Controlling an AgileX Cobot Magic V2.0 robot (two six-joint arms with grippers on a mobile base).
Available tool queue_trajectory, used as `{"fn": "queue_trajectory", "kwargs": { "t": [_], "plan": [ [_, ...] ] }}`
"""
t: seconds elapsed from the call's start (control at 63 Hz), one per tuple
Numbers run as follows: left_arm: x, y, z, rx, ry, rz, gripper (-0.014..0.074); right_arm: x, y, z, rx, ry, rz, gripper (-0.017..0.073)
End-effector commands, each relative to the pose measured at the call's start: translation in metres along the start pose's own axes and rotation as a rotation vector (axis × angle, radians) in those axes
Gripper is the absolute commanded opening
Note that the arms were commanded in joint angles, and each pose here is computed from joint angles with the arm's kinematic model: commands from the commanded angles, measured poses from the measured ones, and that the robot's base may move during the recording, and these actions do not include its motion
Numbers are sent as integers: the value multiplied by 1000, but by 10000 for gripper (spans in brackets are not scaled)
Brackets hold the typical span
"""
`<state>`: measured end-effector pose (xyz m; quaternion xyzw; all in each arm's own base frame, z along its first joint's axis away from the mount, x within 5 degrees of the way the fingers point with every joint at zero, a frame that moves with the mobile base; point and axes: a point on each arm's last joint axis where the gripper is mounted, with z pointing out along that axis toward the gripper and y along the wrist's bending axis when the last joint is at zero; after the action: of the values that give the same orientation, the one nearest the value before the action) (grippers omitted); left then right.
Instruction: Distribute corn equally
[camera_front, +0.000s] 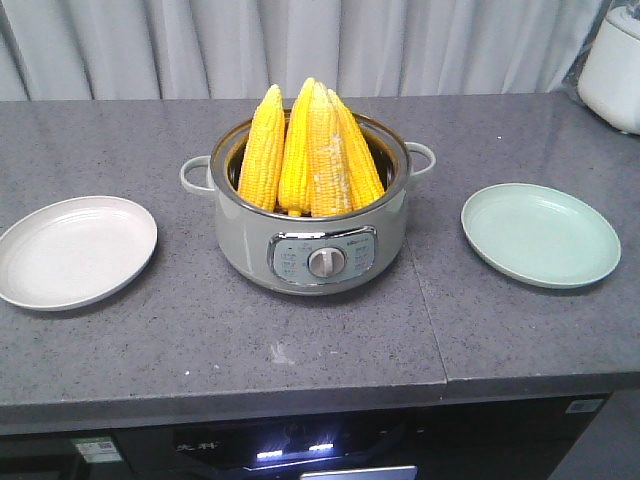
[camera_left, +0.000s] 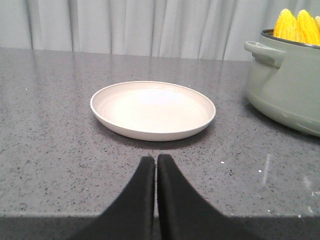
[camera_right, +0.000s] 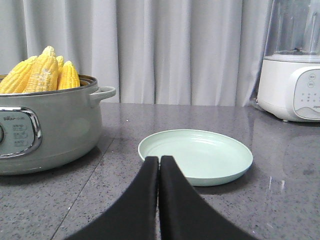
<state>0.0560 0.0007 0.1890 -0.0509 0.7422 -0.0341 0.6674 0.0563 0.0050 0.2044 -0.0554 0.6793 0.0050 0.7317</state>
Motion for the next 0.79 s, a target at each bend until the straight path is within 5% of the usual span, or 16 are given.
{"fn": "queue_trajectory", "kwargs": {
  "t": [0.0, 0.777],
  "plan": [
    [-14, -2, -3, 11, -107, -10, -6, -1, 0, 0, 10, -71, -16, -5],
    [-14, -2, -3, 11, -107, -10, -6, -1, 0, 0, 10, -71, -16, -5]
  ]
}}
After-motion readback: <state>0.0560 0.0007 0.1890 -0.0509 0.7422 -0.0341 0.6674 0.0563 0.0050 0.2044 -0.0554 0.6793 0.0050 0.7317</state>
